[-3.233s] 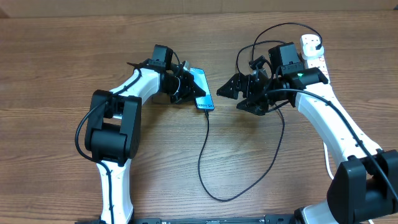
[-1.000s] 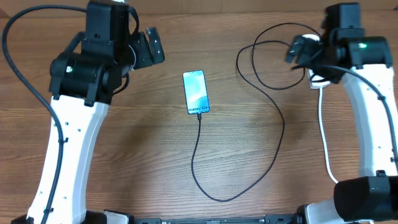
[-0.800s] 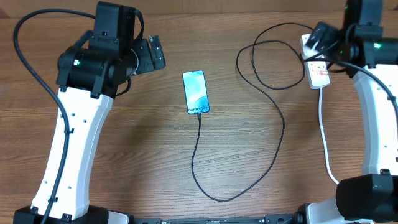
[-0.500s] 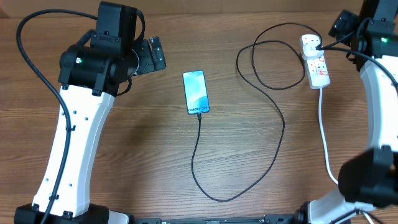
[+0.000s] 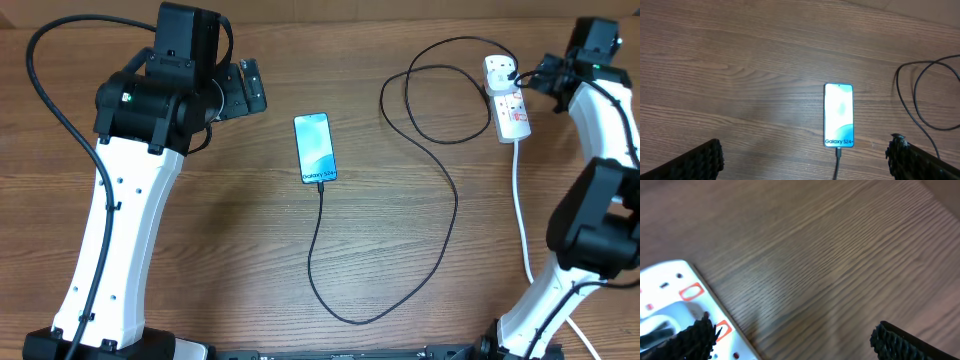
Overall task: Plug charger to phone and switch on socket
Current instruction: 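Move the right gripper to the power strip's orange switch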
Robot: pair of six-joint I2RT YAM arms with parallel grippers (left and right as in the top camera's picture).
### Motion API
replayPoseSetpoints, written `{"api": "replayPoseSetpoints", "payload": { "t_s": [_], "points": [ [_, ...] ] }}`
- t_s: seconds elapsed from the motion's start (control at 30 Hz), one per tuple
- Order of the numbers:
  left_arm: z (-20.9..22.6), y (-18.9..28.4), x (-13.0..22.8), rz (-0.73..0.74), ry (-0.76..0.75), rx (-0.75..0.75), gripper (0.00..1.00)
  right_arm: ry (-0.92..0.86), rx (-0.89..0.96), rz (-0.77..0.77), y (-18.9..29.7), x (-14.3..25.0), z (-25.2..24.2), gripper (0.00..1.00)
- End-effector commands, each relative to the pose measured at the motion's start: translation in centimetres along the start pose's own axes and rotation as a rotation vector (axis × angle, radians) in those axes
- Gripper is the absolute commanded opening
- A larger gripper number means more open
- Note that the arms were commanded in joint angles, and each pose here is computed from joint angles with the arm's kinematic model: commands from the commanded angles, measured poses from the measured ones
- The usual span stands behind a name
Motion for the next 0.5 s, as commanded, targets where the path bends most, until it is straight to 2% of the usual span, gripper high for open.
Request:
{"api": "replayPoseSetpoints", "payload": {
  "t_s": [0.0,0.47],
  "points": [
    [0.3,-0.2,-0.2,-0.009,-0.009,-0.022,1.00,0.019,0.006,0.032,-1.6,1.0,0.6,1.00],
    [0.3,-0.2,-0.2,-0.009,-0.009,-0.022,1.00,0.033,-0.104,0.093,-5.4,3.2,3.1,1.00]
  ]
}}
Point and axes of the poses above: each gripper's point midway between its finger pads, its own y axis back along the fingers, its own z axis along the line the jaws close on, x = y × z, the point moved 6 cm from there along y, back along the fingers, and after that the axes turned 13 degrees about y, right-handed, at the moved point
